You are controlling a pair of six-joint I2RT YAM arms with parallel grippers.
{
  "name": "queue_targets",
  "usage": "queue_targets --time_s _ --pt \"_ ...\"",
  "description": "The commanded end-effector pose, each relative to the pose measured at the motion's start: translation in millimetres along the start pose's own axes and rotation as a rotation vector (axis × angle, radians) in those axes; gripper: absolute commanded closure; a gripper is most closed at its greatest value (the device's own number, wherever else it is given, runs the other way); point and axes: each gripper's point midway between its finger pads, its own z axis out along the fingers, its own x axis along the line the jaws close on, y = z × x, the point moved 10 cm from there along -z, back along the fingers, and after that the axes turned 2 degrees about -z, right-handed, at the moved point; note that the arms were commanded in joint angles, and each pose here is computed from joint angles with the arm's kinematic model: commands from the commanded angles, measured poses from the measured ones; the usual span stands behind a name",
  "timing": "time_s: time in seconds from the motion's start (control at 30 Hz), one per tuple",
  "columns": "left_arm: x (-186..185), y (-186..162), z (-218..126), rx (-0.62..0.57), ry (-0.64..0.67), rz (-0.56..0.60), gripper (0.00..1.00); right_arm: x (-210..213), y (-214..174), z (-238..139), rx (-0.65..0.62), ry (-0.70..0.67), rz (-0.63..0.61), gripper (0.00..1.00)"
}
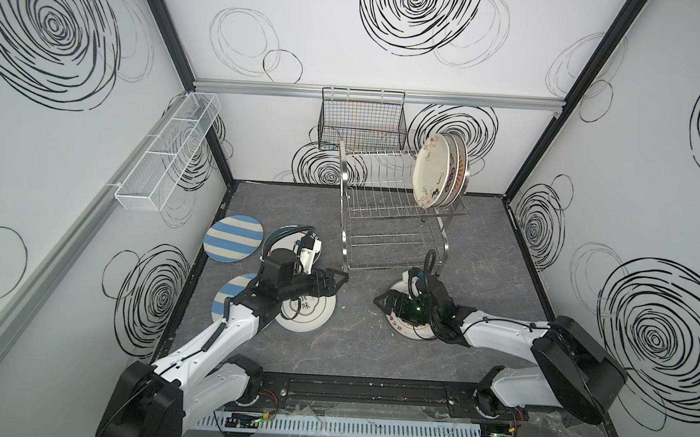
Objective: Load the plates into the dish rack
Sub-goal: 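Slide the sunburst plate with the right gripper toward the robot, then pinch the sunburst plate rim with the right gripper and tilt it up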
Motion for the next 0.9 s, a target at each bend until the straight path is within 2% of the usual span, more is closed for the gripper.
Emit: queue_targets --time_s 0.0,0.1,0.2,0.37,0.5,0.57,0.63,0.67,0.87 --pt "-1 -2 -4 -0.037 0.001 0.0 0.04 13 -4 9 0.03 0.054 0.021 0.06" --pt "1 -6 -5 -0.035 0.006 -0.005 0.04 21 -4 11 0.043 0.081 -0.01 0.11" --pt "1 -10 -4 -0.036 -0.003 0.0 0.04 21 -5 11 0.065 0.042 -0.031 0.13" --pt "-8 -18 4 -0.032 -0.019 0.043 0.04 8 4 -16 0.017 -0.263 -0.077 0.15" --pt "-13 -29 15 -0.002 -0.033 0.061 0.04 -8 9 -51 -0.058 -0.41 -0.04 0.21" --pt "-14 -33 20 0.003 -0.05 0.059 0.04 -20 7 -64 -0.084 -0.438 0.007 0.26" --pt "-15 -39 27 0.011 -0.08 0.064 0.04 -30 5 -73 -0.108 -0.431 0.046 0.38" --pt "-16 -42 30 0.02 -0.092 0.067 0.04 -35 3 -78 -0.127 -0.422 0.068 0.4" --pt "-19 -56 51 0.087 -0.103 0.081 0.04 -43 -6 -98 -0.21 -0.458 0.074 0.36"
